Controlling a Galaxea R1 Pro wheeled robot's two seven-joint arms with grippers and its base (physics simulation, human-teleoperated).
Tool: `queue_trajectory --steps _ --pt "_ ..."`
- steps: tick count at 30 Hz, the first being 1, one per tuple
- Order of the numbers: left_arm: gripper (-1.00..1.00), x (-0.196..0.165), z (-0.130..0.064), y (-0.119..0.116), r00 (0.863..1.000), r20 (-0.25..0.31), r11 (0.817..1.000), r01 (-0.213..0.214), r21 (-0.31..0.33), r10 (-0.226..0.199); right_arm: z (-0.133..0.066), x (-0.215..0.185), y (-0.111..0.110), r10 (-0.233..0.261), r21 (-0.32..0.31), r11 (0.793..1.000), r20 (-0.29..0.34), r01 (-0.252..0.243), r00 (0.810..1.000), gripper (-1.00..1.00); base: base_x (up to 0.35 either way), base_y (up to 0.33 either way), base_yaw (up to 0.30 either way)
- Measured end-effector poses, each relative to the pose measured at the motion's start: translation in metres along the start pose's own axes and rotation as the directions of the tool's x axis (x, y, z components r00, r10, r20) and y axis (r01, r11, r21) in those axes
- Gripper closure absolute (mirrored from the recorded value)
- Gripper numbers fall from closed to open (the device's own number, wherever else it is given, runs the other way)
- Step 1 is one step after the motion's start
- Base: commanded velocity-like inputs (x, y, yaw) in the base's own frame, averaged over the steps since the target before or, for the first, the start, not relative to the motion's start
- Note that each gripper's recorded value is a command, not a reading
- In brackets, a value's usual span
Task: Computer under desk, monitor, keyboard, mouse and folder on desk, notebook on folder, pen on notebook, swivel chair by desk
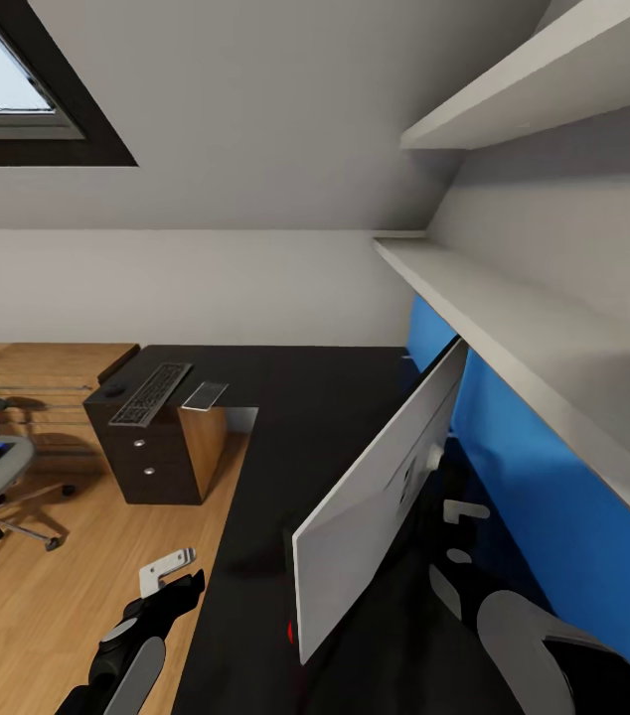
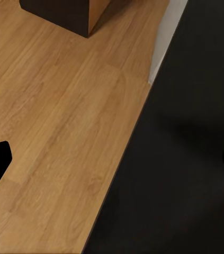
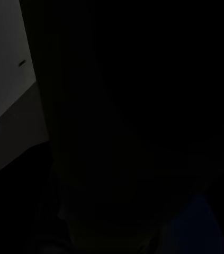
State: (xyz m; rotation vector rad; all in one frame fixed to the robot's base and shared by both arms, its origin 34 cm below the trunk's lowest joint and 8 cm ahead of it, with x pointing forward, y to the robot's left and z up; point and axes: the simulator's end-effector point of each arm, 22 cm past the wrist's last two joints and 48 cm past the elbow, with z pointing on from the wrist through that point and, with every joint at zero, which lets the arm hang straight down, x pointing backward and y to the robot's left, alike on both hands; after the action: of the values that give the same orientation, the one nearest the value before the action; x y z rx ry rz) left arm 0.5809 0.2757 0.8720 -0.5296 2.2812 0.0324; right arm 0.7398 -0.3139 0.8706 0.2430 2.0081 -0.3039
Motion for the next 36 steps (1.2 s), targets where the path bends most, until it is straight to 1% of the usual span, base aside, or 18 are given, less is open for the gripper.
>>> queue_trajectory --steps 8,9,31,36 --pt "-1.00 -0.0001 0.0001 0.0000 1.000 0.000 1.000 0.000 0.000 0.000 0.0002 -0.0001 0.0000 -0.002 0.000 1.000 -0.001 0.002 1.000 1.00 0.003 0.000 0.000" --pt "-1.00 0.0000 0.0000 -0.0002 1.000 0.000 1.000 0.000 0.000 0.000 0.0002 -0.0001 0.0001 -0.003 -0.001 1.000 -0.001 0.003 1.000 -1.00 0.000 0.000 0.000" --pt "-1.00 -0.0003 0.0001 0.0003 1.000 0.000 1.000 0.001 0.000 -0.001 0.0002 -0.0002 0.0003 -0.008 -0.001 1.000 0.000 0.008 1.000 -1.00 0.000 0.000 0.000" --pt "-1.00 -0.0001 0.0005 0.0000 1.000 -0.001 1.000 0.002 0.000 -0.002 0.0006 -0.0001 0.0005 -0.009 -0.001 1.000 -0.001 0.009 1.000 -1.00 -0.247 0.000 0.000"
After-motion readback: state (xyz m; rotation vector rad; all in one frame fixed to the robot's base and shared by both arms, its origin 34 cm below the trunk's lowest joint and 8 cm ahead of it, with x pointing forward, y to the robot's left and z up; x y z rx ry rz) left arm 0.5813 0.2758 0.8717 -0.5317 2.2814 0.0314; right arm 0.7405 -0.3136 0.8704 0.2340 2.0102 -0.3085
